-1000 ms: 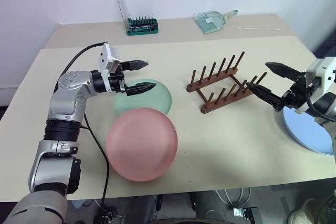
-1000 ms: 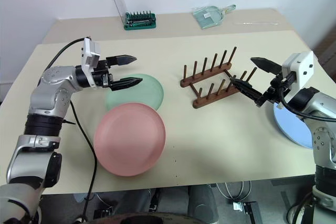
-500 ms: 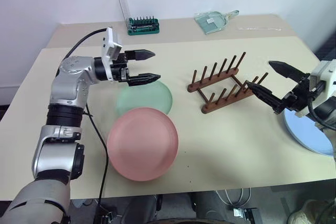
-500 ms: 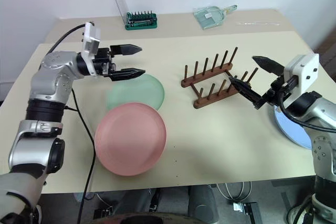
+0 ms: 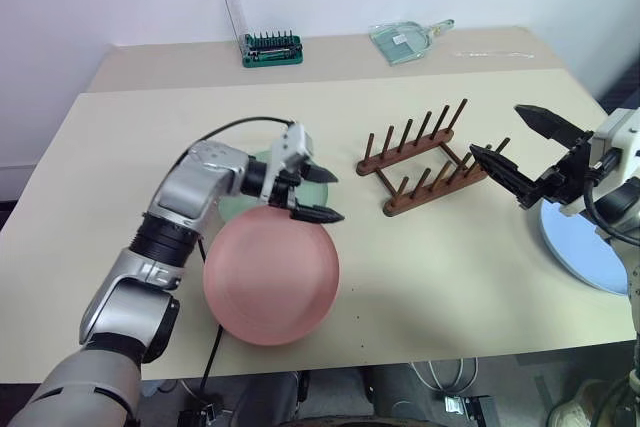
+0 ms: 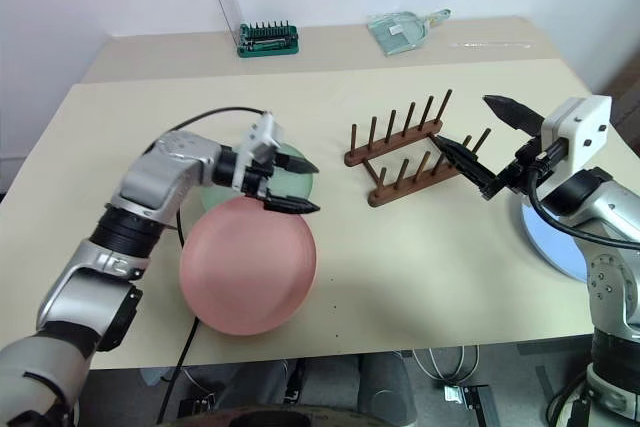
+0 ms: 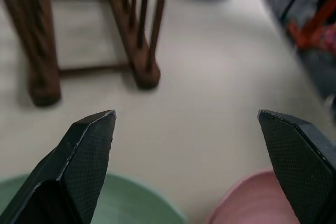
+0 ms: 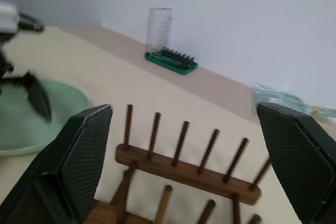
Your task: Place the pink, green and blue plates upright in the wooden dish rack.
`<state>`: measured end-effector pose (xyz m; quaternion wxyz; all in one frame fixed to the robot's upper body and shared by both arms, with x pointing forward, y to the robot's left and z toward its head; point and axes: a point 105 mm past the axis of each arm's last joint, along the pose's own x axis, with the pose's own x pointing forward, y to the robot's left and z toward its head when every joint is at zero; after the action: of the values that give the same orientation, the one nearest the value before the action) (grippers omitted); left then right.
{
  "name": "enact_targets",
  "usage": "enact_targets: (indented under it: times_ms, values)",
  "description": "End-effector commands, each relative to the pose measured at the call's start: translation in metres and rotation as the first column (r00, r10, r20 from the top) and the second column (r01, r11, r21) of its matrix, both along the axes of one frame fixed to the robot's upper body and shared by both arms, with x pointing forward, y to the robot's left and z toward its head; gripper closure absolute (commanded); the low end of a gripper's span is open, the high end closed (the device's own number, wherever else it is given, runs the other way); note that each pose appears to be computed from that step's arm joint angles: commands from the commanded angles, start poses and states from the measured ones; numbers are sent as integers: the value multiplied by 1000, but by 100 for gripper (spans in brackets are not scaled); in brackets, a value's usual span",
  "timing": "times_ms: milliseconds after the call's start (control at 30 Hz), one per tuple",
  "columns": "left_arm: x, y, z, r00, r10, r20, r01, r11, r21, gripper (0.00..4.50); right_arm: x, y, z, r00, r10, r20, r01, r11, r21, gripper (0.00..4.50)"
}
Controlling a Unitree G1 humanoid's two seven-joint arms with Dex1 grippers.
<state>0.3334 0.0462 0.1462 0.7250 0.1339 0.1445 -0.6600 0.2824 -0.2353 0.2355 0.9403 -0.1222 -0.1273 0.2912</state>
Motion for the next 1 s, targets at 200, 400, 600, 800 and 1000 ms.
enact_targets:
  times_ms: [200, 400, 600, 800, 1000]
  values:
    - [-5, -42, 28, 998, 58, 3, -58, 998, -6, 0, -8, 3, -1, 998, -35, 60, 33, 999, 28, 4]
    - [-10, -57, 14, 994, 113, -17, -109, 984, 139, 0, -10, -1, -5, 996, -59, 61, 57, 998, 33, 4]
    - [6, -66, 0, 968, 242, 65, -251, 947, 200, 0, -10, -1, -5, 995, -72, 68, 70, 997, 37, 4]
    - [5, -80, -16, 955, 284, 89, -298, 924, 242, 0, -11, -2, -6, 994, -84, 66, 82, 996, 35, 4]
    - [9, -93, -21, 944, 326, 56, -329, 909, 256, 0, -12, -3, -4, 993, -89, 72, 87, 996, 32, 4]
